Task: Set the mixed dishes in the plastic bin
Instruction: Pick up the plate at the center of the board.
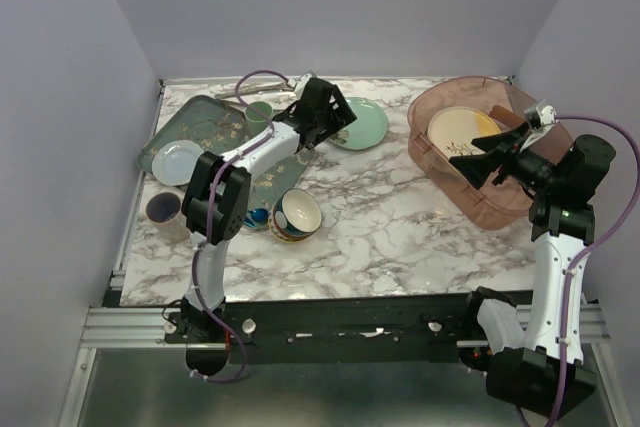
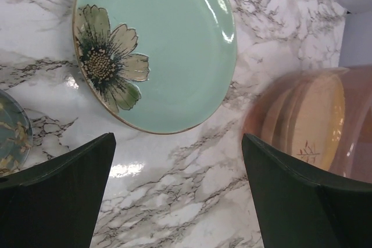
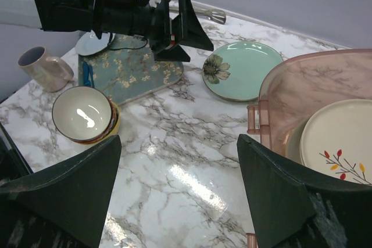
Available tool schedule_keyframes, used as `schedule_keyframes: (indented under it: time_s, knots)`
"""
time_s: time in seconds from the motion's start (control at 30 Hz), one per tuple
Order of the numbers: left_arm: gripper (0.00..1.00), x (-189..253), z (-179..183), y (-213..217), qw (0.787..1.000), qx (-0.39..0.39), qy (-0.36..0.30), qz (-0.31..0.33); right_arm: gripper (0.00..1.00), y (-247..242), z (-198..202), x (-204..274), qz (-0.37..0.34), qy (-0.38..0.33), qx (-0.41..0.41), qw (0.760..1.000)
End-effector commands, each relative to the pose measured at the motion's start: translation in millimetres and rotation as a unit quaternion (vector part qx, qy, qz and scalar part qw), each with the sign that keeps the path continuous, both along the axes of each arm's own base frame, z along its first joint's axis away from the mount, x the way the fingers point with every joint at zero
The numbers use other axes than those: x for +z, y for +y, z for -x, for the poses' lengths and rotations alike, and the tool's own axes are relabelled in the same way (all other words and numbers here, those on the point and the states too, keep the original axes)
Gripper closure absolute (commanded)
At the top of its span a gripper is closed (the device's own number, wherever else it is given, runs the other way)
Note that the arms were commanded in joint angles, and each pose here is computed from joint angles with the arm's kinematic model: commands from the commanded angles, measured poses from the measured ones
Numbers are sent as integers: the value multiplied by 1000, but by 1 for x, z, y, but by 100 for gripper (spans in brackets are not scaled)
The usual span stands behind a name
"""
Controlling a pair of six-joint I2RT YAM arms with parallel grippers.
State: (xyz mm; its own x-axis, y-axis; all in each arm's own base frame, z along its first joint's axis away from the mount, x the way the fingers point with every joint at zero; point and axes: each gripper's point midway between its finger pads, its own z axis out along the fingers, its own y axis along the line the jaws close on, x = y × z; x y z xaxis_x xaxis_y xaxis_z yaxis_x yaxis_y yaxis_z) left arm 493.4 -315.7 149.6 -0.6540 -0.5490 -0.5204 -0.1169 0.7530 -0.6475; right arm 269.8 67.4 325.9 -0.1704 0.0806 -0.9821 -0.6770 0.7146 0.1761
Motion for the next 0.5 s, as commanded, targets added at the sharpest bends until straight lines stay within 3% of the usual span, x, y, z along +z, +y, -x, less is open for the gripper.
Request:
schedule_keyframes:
  time_s: [0.0,0.47]
  knots:
    - [2,-32,-10,17,998,51,38,-12,12,0,-1,-3,2,-3,2,1000]
    - [19,-86,-33,29,994,74,80,20,12,-1,-3,-4,2,-2,-2,1000]
